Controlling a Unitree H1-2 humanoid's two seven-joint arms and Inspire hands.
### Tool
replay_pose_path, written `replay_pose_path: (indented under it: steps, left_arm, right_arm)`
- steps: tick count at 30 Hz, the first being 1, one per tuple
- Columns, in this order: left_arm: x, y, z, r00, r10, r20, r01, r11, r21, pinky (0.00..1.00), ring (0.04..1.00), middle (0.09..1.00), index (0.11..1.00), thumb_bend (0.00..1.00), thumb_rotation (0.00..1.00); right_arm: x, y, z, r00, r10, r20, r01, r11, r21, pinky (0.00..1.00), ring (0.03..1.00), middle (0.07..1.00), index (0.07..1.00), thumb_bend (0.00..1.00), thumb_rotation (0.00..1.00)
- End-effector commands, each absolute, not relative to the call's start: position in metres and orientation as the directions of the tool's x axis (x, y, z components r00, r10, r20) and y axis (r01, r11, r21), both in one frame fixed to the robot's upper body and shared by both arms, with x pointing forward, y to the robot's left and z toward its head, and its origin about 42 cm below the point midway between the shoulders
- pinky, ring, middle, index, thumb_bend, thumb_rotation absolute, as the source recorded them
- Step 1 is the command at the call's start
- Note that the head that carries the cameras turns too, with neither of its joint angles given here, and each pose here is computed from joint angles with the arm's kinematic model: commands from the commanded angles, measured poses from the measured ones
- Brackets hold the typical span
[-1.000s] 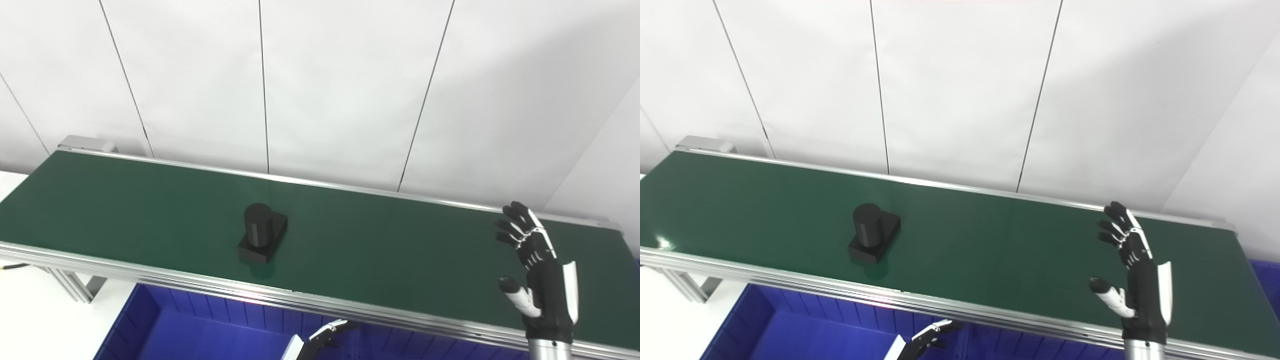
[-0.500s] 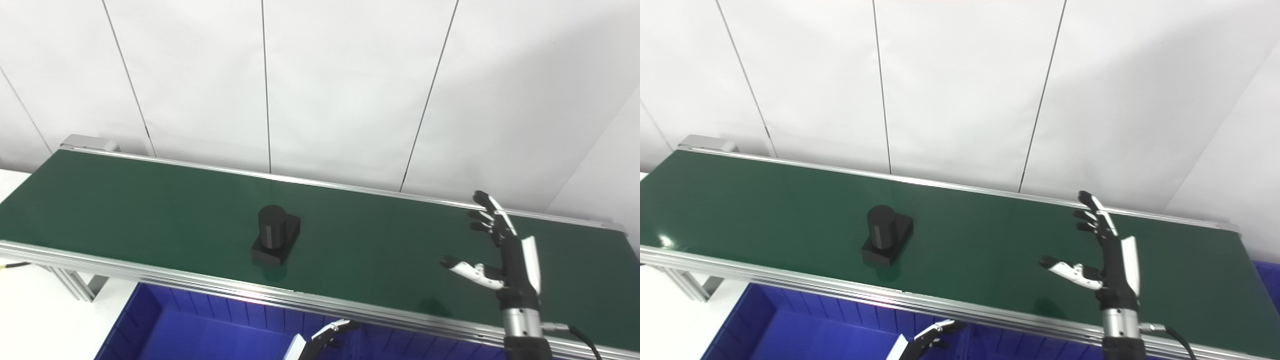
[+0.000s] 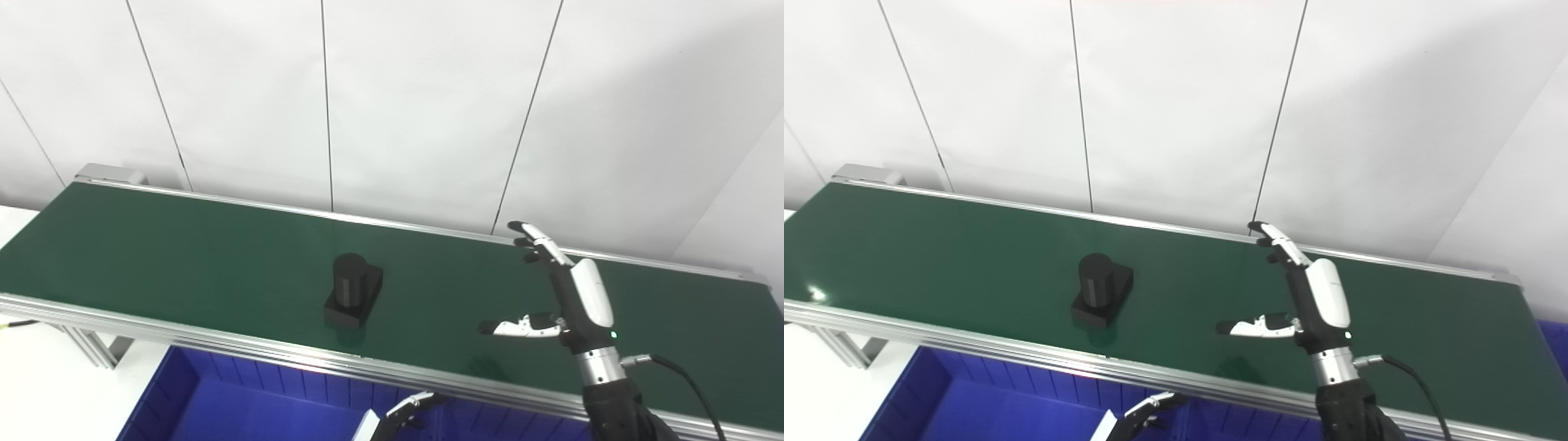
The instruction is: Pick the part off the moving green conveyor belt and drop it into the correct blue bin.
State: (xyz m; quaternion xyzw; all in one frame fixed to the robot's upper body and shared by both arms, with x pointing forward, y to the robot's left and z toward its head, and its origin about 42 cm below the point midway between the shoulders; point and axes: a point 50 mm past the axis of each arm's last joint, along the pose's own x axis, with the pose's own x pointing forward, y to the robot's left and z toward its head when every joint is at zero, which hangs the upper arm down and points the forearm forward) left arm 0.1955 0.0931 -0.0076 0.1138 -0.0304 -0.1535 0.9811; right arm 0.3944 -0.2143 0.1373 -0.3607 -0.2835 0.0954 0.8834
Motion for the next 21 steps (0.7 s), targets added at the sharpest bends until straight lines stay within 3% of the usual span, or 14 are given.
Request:
replay_pose_path:
  steps: [1,6,8,18,21]
  left_arm:
    - [0.201,0.087,0.004,0.946,-0.310,0.094,0.285,0.935,0.213,0.71,0.827,0.851,0.776,1.00,0.94]
    - [0.199,0.086,0.004,0.945,-0.312,0.095,0.287,0.934,0.213,0.72,0.836,0.855,0.777,1.00,0.95]
    - [0.198,0.086,0.004,0.945,-0.315,0.093,0.291,0.934,0.205,0.73,0.843,0.857,0.777,1.00,0.93]
    - [0.198,0.084,0.006,0.943,-0.318,0.100,0.295,0.935,0.197,0.71,0.831,0.851,0.772,1.00,0.93]
    - [0.197,0.083,0.007,0.942,-0.317,0.106,0.293,0.935,0.198,0.70,0.829,0.849,0.771,1.00,0.93]
  right_arm:
    - [0.407,-0.205,0.158,0.773,0.388,0.502,0.069,0.735,-0.675,0.65,0.787,0.860,0.856,1.00,0.32]
    - [0.412,-0.191,0.156,0.776,0.407,0.481,0.042,0.728,-0.685,0.61,0.768,0.867,0.860,1.00,0.32]
    - [0.415,-0.185,0.155,0.778,0.418,0.468,0.023,0.726,-0.687,0.56,0.718,0.871,0.862,1.00,0.31]
    - [0.428,-0.157,0.157,0.782,0.472,0.408,-0.042,0.692,-0.721,0.50,0.696,0.880,0.876,1.00,0.33]
    - [0.433,-0.149,0.161,0.773,0.485,0.409,-0.054,0.693,-0.719,0.44,0.624,0.870,0.867,1.00,0.34]
